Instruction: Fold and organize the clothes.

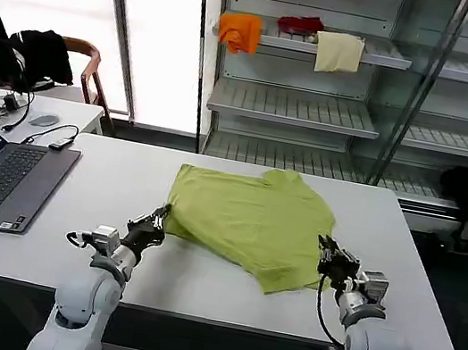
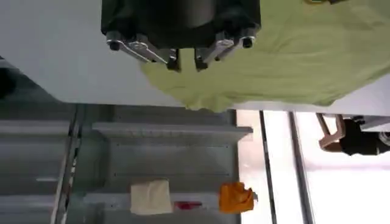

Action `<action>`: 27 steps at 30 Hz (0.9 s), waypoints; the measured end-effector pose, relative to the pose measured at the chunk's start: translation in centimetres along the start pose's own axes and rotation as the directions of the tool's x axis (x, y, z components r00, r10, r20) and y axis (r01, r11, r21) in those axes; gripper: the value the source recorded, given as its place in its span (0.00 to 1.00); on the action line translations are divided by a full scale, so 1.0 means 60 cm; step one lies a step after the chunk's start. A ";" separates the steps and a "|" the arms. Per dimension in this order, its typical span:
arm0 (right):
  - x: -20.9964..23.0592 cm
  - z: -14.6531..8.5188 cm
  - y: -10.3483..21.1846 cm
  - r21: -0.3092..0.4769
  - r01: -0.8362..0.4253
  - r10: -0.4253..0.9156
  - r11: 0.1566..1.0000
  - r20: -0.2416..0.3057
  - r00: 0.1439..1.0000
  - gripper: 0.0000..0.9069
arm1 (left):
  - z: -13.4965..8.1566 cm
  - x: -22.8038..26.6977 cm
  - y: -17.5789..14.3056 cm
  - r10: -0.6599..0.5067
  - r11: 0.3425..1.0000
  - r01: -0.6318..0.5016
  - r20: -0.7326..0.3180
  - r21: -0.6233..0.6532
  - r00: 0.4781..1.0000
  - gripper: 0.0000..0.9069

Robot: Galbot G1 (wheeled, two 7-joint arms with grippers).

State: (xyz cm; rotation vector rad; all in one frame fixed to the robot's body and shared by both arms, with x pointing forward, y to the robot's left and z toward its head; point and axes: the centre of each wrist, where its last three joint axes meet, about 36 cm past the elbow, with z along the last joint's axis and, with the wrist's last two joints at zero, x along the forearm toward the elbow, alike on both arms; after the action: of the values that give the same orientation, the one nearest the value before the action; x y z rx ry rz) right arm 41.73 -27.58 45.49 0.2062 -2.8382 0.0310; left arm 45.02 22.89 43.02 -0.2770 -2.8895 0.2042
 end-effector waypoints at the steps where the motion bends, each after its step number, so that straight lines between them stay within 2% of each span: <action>1: 0.002 0.004 0.000 0.001 0.000 0.000 1.000 -0.008 1.000 1.00 | 0.001 0.000 -0.001 0.001 1.000 -0.001 -0.001 0.000 1.000 0.00; 8: 0.009 0.031 0.003 0.008 0.015 -0.014 1.000 -0.055 0.998 1.00 | 0.008 0.003 0.000 0.001 1.000 -0.001 -0.009 -0.003 1.000 0.00; 10: 0.009 0.036 0.005 0.009 0.020 -0.019 1.000 -0.065 0.998 0.81 | 0.009 0.004 0.001 0.000 1.000 0.000 -0.010 -0.004 1.000 0.01; 11: 0.008 0.038 0.007 0.011 0.022 -0.021 1.000 -0.069 0.997 0.52 | 0.009 0.005 0.002 0.000 1.000 0.000 -0.009 -0.004 1.000 0.00; 12: 0.008 0.041 0.008 0.012 0.024 -0.023 1.000 -0.074 0.997 0.42 | 0.009 0.005 0.003 -0.001 1.000 0.001 -0.008 -0.004 1.000 0.00; 13: 0.007 0.043 0.010 0.013 0.026 -0.024 1.000 -0.078 0.997 0.28 | 0.009 0.005 0.003 -0.002 1.000 0.002 -0.008 -0.004 1.000 0.00; 17: 0.003 0.050 0.014 0.017 0.031 -0.029 0.999 -0.090 0.996 0.03 | 0.011 0.004 0.007 -0.003 1.000 0.003 -0.007 -0.004 1.000 0.01; 19: 0.001 0.053 0.017 0.017 0.035 -0.033 0.999 -0.096 0.995 0.00 | 0.012 0.003 0.008 -0.004 1.000 0.004 -0.007 -0.003 1.000 0.00; 27: -0.003 0.058 0.024 0.012 0.045 -0.043 0.999 -0.100 0.994 0.00 | 0.017 -0.003 0.015 -0.007 1.000 0.007 -0.008 -0.003 1.000 0.00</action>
State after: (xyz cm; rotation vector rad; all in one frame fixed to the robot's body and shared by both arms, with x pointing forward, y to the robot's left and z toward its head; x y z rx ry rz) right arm 40.71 -26.26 42.12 0.2630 -2.7337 0.0505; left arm 45.06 23.60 41.84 -0.2673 -2.8825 0.1969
